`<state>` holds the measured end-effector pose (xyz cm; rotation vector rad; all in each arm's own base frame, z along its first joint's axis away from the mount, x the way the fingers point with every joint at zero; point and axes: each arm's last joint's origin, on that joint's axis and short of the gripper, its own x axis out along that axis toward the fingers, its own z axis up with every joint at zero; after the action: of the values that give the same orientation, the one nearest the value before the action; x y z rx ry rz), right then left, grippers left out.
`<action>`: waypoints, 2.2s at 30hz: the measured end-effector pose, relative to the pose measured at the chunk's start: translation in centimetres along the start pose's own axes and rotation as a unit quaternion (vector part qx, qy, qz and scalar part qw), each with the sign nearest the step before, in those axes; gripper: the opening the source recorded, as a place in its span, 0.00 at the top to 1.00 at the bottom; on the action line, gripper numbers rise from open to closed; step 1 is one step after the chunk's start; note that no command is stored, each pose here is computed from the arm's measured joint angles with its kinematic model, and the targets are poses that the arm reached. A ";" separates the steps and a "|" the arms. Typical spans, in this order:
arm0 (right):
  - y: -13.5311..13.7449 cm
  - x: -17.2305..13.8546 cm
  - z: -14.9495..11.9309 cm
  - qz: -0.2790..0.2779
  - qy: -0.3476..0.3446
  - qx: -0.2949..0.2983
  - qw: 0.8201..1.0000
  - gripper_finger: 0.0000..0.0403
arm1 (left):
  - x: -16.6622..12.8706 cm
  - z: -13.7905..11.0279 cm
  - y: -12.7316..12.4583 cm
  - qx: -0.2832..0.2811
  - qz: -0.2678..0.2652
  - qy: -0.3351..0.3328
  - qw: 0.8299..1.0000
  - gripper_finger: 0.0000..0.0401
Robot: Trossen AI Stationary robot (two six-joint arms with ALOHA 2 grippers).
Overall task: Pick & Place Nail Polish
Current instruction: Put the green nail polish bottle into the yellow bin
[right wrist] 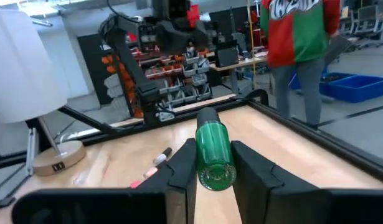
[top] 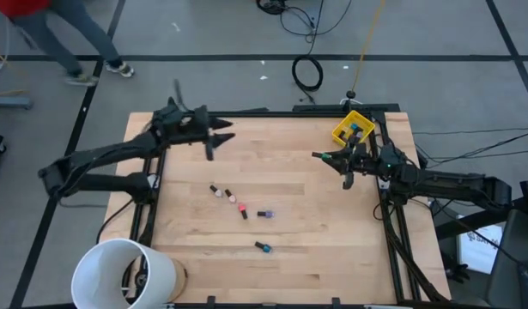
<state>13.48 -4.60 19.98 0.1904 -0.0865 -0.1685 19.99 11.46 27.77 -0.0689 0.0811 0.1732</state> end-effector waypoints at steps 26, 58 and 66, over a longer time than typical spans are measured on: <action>2.3 -0.4 0.8 0.306 0.013 0.019 0.952 0.84 | -6.4 -0.6 -1.8 0.024 0.065 -0.073 0.995 0.51; 4.4 1.6 -2.0 0.233 -0.015 -0.278 0.932 0.84 | -6.4 -0.6 -1.8 0.025 0.066 -0.073 0.995 0.51; 3.8 2.2 -2.8 -0.021 0.047 -0.393 0.918 0.84 | -6.4 -0.6 -1.8 0.025 0.066 -0.073 0.995 0.51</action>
<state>16.56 -0.81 18.13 -0.6066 0.0860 -0.2247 13.95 8.55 27.88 -0.0016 -0.0564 0.3066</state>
